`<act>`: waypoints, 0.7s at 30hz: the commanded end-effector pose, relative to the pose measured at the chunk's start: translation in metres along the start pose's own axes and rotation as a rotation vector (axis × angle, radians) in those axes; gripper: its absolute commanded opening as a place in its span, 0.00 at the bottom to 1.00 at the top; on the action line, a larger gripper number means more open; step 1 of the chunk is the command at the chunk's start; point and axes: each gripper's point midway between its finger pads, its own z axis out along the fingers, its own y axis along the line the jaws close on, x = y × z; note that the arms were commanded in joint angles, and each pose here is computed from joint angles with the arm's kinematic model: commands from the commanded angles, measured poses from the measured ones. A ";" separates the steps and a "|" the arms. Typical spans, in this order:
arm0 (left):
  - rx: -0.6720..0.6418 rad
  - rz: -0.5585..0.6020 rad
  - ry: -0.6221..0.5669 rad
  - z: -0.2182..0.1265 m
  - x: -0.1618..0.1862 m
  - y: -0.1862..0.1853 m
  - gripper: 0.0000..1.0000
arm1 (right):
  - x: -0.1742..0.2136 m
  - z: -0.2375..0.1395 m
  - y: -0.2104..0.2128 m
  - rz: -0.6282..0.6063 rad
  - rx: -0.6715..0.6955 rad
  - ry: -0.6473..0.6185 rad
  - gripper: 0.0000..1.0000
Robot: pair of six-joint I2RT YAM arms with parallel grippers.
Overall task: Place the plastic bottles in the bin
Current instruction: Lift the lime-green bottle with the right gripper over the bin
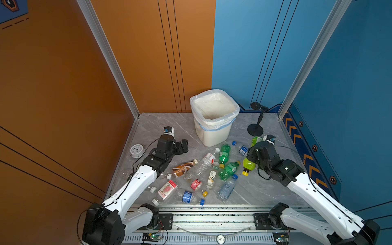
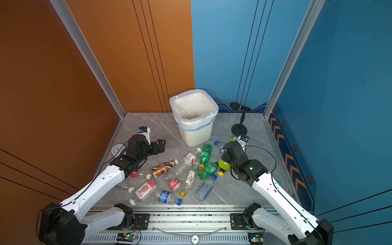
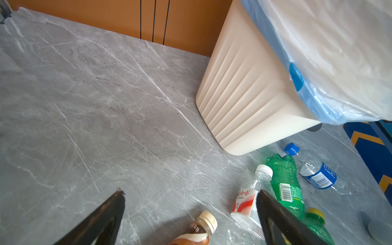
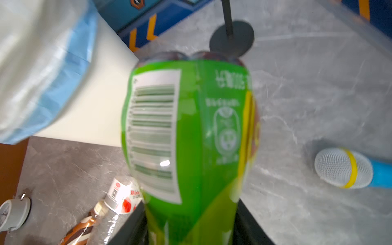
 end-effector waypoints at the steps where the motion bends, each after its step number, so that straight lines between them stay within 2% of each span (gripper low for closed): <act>1: -0.003 -0.019 0.024 -0.002 0.010 0.006 0.98 | -0.061 -0.015 0.034 -0.120 -0.052 -0.165 0.52; 4: -0.014 -0.025 0.027 -0.004 0.014 0.010 0.98 | -0.105 -0.028 0.081 -0.154 -0.162 -0.264 0.52; 10: -0.030 -0.040 0.039 -0.007 0.024 0.019 0.98 | -0.167 -0.034 0.171 -0.198 -0.344 -0.381 0.52; 15: -0.042 -0.050 0.044 -0.010 0.029 0.024 0.98 | -0.203 -0.009 0.224 -0.192 -0.403 -0.436 0.52; 21: -0.057 -0.062 0.037 -0.016 0.031 0.031 0.98 | -0.210 0.039 0.262 -0.201 -0.414 -0.421 0.52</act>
